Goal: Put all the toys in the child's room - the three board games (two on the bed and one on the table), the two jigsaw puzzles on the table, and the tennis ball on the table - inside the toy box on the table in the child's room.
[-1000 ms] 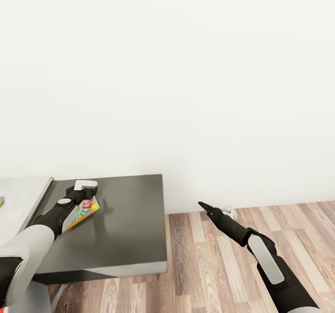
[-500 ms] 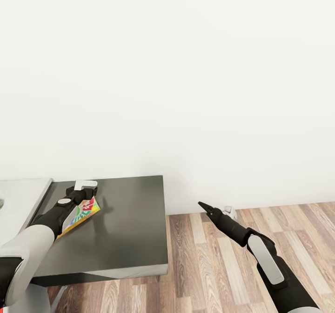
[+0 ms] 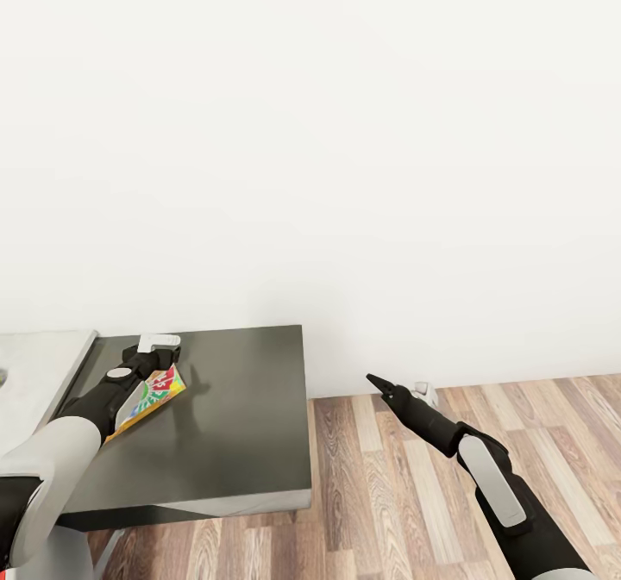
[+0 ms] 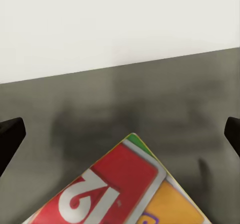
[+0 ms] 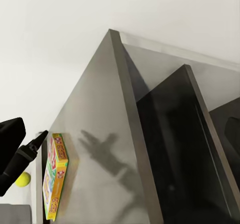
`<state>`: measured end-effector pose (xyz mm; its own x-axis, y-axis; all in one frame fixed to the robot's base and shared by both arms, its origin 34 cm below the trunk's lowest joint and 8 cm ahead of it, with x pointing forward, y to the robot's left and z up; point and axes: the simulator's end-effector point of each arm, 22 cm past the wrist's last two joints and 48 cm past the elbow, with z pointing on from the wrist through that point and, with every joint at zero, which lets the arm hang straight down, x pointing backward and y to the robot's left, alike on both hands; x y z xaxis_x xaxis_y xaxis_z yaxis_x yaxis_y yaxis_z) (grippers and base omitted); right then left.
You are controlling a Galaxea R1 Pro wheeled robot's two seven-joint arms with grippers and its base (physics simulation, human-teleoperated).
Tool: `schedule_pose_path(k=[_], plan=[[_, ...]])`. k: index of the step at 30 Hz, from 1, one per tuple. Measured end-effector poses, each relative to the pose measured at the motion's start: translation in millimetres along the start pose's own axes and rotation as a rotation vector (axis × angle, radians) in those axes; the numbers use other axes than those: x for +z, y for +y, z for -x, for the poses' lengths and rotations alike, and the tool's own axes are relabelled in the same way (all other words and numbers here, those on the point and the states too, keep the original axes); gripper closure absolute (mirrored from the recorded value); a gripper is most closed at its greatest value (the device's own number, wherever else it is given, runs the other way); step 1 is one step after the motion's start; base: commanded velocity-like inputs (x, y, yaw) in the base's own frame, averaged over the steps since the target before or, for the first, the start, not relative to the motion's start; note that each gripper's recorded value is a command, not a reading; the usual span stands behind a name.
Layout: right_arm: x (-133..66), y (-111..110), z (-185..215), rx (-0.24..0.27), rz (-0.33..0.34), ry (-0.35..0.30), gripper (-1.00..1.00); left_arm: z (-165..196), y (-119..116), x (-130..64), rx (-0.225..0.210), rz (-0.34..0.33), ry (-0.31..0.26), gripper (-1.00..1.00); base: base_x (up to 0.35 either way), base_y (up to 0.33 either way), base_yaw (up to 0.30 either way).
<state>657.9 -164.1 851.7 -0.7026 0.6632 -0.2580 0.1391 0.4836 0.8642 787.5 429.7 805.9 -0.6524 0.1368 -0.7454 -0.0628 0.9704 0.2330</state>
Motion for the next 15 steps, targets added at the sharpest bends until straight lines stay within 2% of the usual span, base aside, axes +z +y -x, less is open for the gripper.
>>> schedule_pose_path(k=[15], plan=[[1.3, -2.8, -2.6, 0.006, -0.003, 0.004, -1.00, -4.2, -1.1, 1.9, 0.002, -0.001, 0.006, -1.00, 0.000, 0.000, 0.000]])
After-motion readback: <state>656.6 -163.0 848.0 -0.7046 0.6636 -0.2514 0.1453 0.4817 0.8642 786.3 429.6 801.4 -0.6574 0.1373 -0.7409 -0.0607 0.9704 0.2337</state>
